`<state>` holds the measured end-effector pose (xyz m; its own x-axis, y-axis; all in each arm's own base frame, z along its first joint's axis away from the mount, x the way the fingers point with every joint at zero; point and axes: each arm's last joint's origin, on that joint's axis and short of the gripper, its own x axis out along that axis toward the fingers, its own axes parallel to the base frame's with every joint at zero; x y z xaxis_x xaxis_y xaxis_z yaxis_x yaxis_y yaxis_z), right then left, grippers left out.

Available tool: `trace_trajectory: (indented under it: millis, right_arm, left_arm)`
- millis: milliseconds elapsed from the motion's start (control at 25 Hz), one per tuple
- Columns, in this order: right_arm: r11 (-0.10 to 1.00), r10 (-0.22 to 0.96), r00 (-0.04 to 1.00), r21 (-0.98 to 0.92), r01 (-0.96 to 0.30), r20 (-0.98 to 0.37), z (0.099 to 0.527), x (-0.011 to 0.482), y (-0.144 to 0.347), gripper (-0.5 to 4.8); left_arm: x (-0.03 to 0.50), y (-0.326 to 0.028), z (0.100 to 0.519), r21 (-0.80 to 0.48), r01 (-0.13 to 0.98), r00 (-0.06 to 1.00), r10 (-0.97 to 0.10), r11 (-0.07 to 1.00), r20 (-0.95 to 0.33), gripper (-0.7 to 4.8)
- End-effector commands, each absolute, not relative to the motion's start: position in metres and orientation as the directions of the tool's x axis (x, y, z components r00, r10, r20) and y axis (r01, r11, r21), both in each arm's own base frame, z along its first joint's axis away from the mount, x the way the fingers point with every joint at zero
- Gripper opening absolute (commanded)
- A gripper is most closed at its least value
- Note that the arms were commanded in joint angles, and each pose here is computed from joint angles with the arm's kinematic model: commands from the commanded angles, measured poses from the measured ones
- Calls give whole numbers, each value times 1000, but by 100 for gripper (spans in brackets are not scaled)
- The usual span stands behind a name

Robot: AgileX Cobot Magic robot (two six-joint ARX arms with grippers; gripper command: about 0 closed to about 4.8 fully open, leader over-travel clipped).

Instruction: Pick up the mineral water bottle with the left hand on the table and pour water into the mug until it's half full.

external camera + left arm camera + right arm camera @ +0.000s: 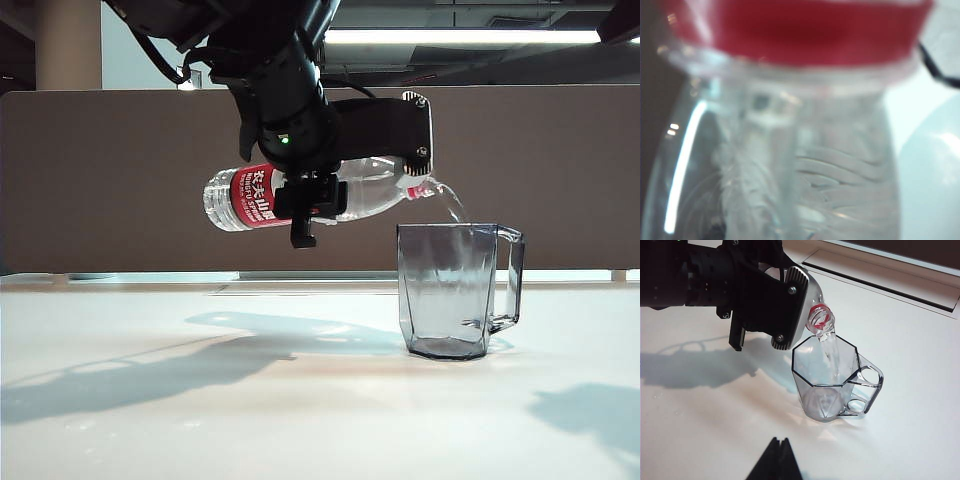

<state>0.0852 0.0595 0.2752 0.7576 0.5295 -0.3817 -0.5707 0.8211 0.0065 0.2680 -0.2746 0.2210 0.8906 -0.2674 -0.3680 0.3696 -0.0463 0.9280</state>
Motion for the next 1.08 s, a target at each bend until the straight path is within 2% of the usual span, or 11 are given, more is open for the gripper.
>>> trace_trajectory:
  millis: [40,1080]
  right_arm:
    - [820,536,762,8,-572,-363,278,85,60,-2]
    - [820,536,762,8,-572,-364,278,85,60,-2]
  left_arm:
    - [268,-277,231,948,318,911,-271,-18,-311,174]
    - [268,-276,230,946,324,909,-268,-25,-318,175]
